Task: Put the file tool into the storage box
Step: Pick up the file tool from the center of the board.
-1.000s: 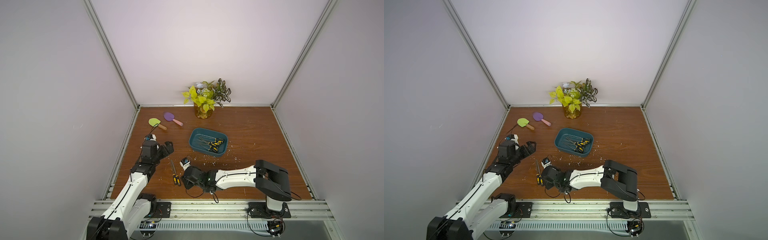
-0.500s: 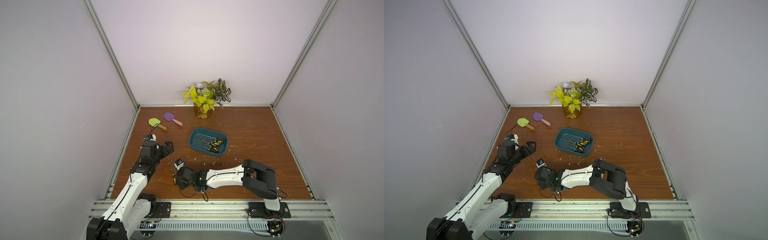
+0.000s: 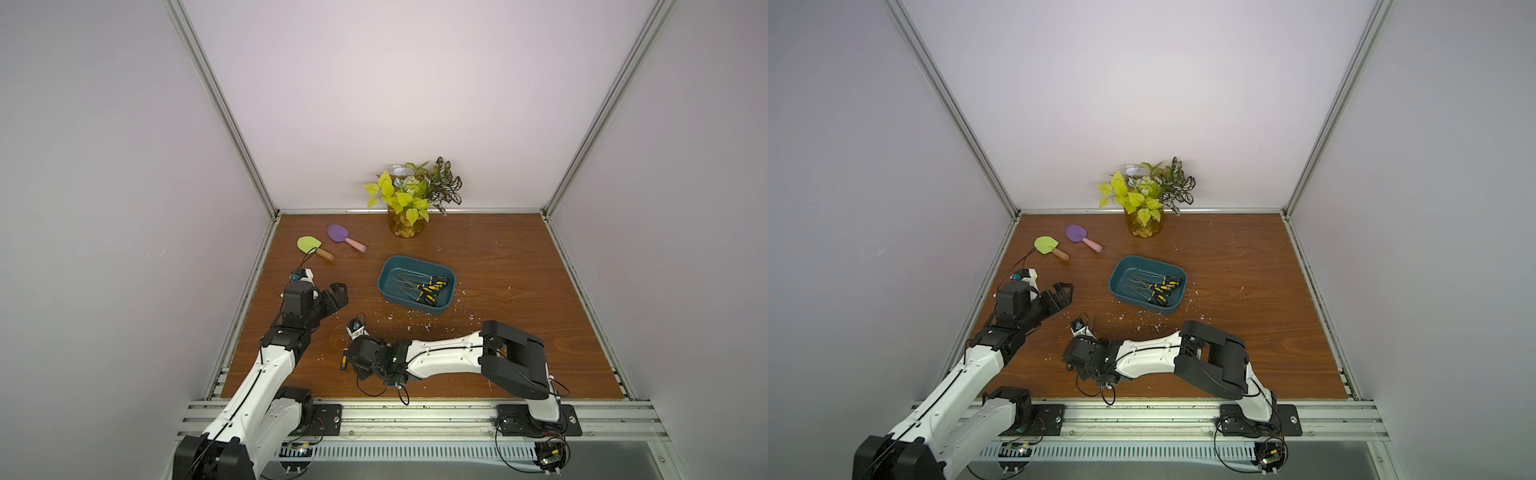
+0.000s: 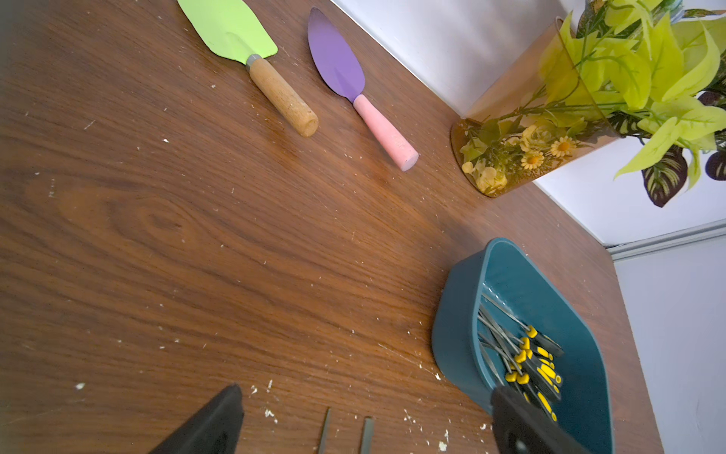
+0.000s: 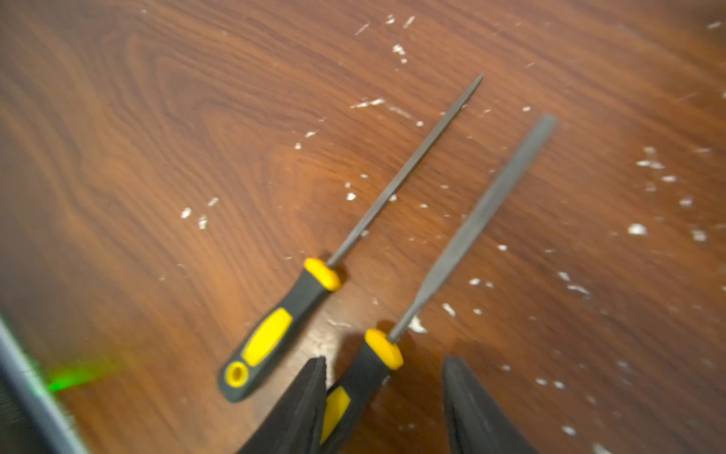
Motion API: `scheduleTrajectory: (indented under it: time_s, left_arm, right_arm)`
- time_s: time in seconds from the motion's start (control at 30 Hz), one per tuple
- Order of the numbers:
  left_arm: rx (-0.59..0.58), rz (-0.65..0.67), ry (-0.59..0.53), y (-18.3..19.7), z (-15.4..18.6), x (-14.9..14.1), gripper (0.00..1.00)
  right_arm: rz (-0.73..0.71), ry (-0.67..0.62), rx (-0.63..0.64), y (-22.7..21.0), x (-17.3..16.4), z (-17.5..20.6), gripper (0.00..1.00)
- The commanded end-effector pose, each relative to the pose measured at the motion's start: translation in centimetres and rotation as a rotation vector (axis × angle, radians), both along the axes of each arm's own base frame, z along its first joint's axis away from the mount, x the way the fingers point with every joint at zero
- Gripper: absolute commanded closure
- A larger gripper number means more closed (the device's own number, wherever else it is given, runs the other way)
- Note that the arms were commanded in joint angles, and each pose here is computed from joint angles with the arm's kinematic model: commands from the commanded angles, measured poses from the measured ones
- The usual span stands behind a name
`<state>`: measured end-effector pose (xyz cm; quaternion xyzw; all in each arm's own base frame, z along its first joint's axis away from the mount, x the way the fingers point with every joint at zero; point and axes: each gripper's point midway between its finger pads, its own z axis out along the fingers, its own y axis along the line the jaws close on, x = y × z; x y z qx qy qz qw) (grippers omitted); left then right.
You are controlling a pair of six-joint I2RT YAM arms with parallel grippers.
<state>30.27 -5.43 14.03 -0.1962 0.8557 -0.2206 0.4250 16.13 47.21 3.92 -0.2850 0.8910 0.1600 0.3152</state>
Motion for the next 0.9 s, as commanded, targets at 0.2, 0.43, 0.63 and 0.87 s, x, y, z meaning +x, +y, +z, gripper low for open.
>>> scheduleTrajectory:
  time_s: [0.2, 0.43, 0.63, 0.87]
  left_arm:
    - [-0.022, 0.003, 0.005, 0.1, 0.0, -0.1, 0.0]
    - [-0.02, 0.002, 0.0, 0.1, 0.2, -0.3, 0.0]
    - [-0.023, 0.003, -0.007, 0.1, 0.5, -0.4, 0.0]
    - [-0.023, 0.006, -0.01, 0.1, 0.6, -0.6, 0.0]
  right_arm:
    - [-0.048, -0.073, -0.123, -4.5, 1.1, 0.7, 0.52]
    - [-0.089, -0.096, -0.073, -5.9, 1.4, 3.0, 0.51]
    - [-0.1, -0.075, 0.011, -6.1, 1.3, 5.2, 0.44]
    - [-0.07, 0.01, 0.046, -5.1, 0.1, 4.7, 0.41]
